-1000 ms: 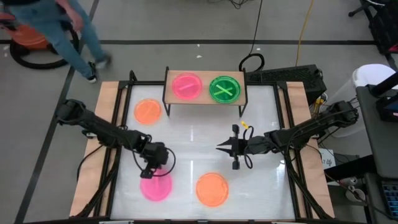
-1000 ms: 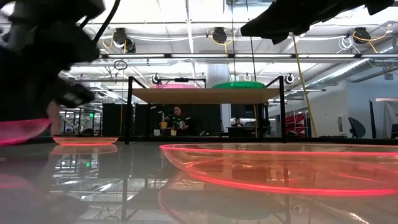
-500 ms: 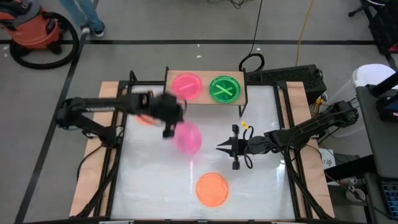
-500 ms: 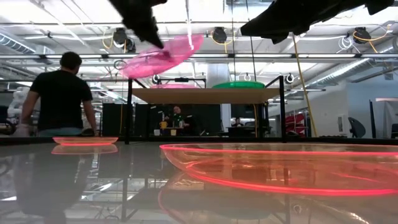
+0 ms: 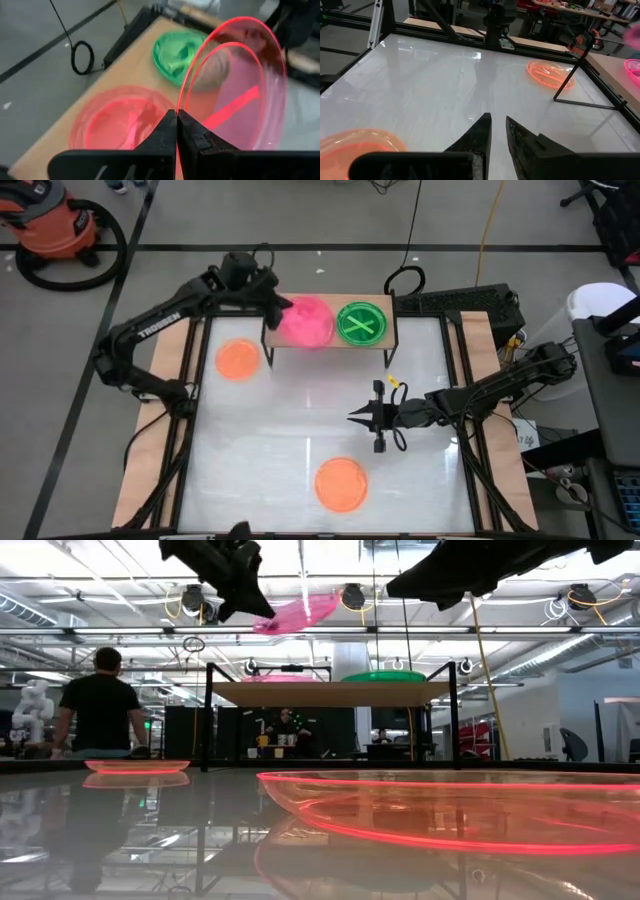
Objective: Place and stack plates onto a shelf
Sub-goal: Stack the pink plate on top of the pink plate on the shelf
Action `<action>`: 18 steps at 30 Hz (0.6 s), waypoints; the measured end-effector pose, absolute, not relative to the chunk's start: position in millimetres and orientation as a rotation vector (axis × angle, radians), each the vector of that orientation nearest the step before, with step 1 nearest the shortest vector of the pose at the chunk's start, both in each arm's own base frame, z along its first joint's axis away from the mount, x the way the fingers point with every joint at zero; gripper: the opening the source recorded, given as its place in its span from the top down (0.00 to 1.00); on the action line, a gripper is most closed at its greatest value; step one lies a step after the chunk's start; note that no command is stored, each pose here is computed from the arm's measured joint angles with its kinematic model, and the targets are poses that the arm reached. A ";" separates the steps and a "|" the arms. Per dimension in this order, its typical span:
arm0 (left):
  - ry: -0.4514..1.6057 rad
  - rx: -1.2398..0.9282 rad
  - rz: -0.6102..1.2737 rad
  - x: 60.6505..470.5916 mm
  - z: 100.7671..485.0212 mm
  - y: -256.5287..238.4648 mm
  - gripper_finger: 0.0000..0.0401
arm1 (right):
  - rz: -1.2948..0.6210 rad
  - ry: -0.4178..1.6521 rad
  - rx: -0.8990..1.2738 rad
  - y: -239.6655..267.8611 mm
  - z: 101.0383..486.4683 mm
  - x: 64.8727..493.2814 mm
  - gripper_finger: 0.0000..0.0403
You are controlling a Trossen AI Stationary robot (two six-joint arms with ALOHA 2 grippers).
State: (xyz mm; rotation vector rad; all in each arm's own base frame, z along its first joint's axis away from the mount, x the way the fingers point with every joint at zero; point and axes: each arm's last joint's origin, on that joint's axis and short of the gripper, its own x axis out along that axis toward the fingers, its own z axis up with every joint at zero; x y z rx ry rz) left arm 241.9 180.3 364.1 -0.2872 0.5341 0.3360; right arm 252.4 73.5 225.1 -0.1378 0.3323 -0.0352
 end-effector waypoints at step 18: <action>0.448 -0.427 0.363 255.9 333.4 236.4 1.00 | -0.041 0.282 -0.146 68.3 204.4 242.6 0.89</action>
